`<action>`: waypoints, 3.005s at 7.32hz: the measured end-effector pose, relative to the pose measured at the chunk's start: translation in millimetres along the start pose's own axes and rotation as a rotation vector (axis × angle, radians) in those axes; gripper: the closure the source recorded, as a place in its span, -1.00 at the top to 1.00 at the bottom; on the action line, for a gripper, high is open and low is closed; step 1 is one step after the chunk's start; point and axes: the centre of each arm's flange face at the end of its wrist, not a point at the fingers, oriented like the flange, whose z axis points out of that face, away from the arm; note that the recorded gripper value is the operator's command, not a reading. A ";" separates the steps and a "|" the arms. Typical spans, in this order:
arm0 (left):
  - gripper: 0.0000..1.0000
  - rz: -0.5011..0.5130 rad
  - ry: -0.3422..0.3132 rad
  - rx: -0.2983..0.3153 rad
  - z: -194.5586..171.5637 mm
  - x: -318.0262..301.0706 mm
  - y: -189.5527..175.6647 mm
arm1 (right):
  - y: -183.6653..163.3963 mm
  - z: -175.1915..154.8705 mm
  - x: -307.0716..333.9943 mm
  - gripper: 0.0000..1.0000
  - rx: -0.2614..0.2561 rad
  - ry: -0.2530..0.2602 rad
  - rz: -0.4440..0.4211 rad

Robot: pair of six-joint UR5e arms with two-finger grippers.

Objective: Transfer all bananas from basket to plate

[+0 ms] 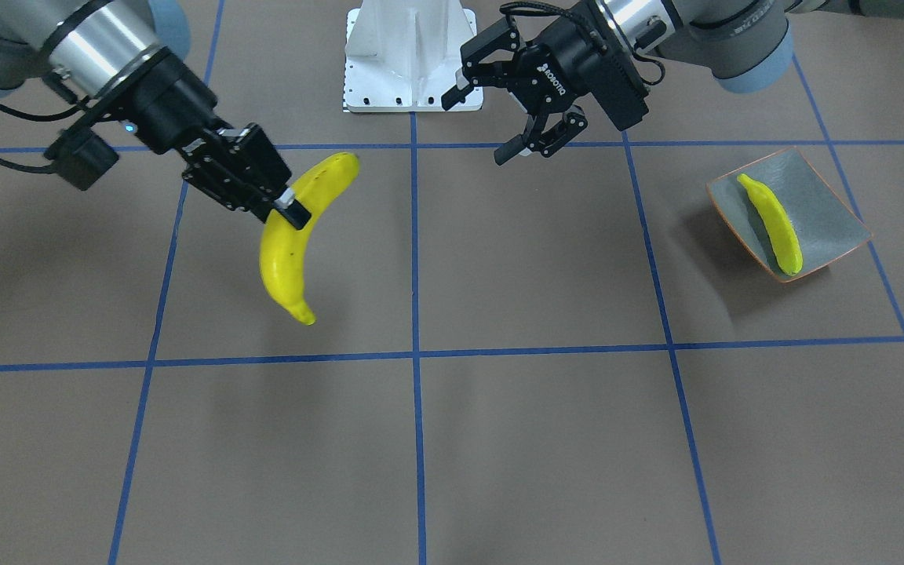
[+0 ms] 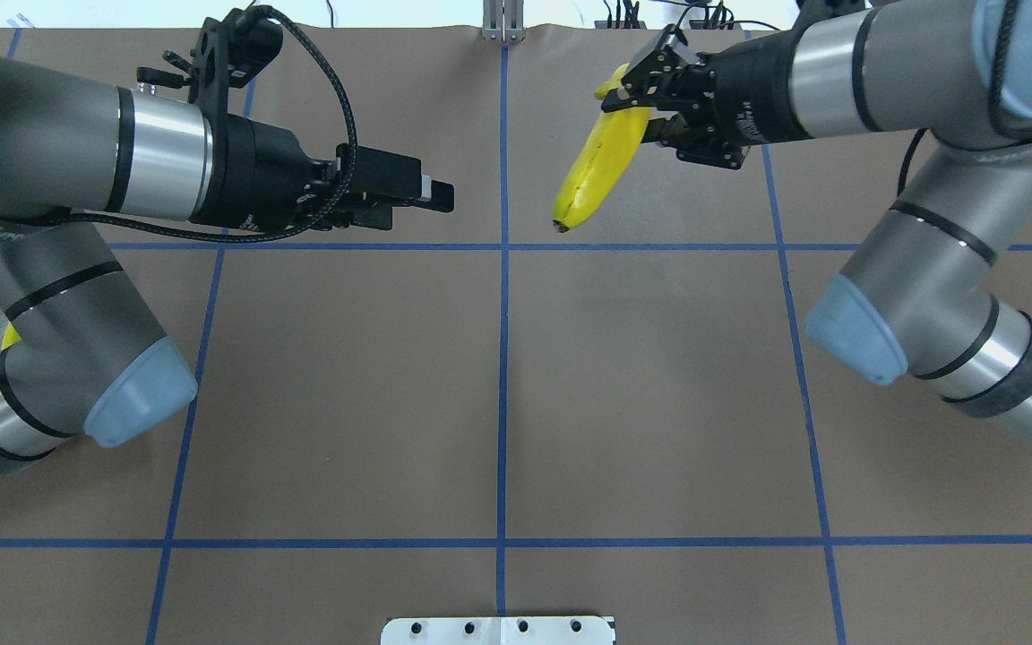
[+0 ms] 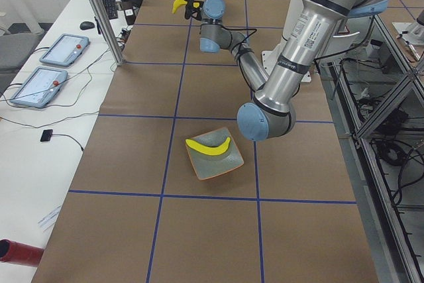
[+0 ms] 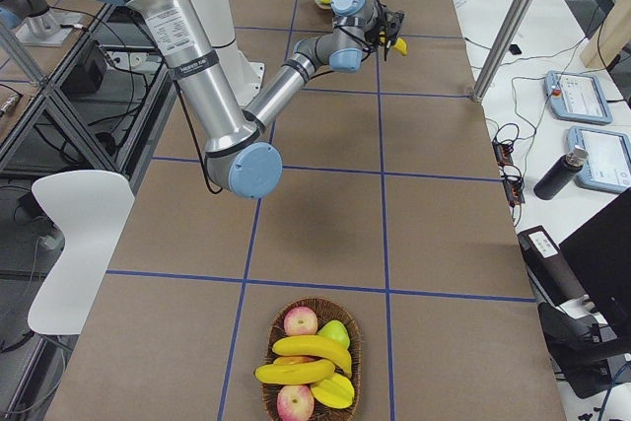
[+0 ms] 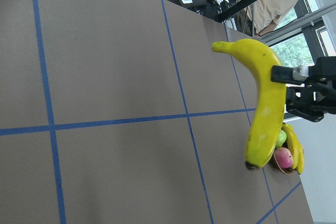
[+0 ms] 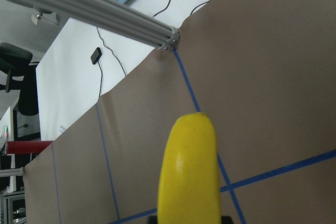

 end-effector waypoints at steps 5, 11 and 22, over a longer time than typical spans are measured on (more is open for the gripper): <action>0.98 0.007 0.029 -0.037 8.0 10.9 20.1 | 88.1 20.4 -25.1 -1.00 -0.047 -0.085 -0.016; -1.00 0.032 0.084 -0.064 15.5 16.1 37.7 | 99.8 16.3 -33.2 -0.41 -0.061 -0.107 -0.023; -1.00 0.009 -0.270 0.013 -105.1 -185.6 51.7 | -59.6 -30.9 70.4 1.00 0.139 0.297 -0.186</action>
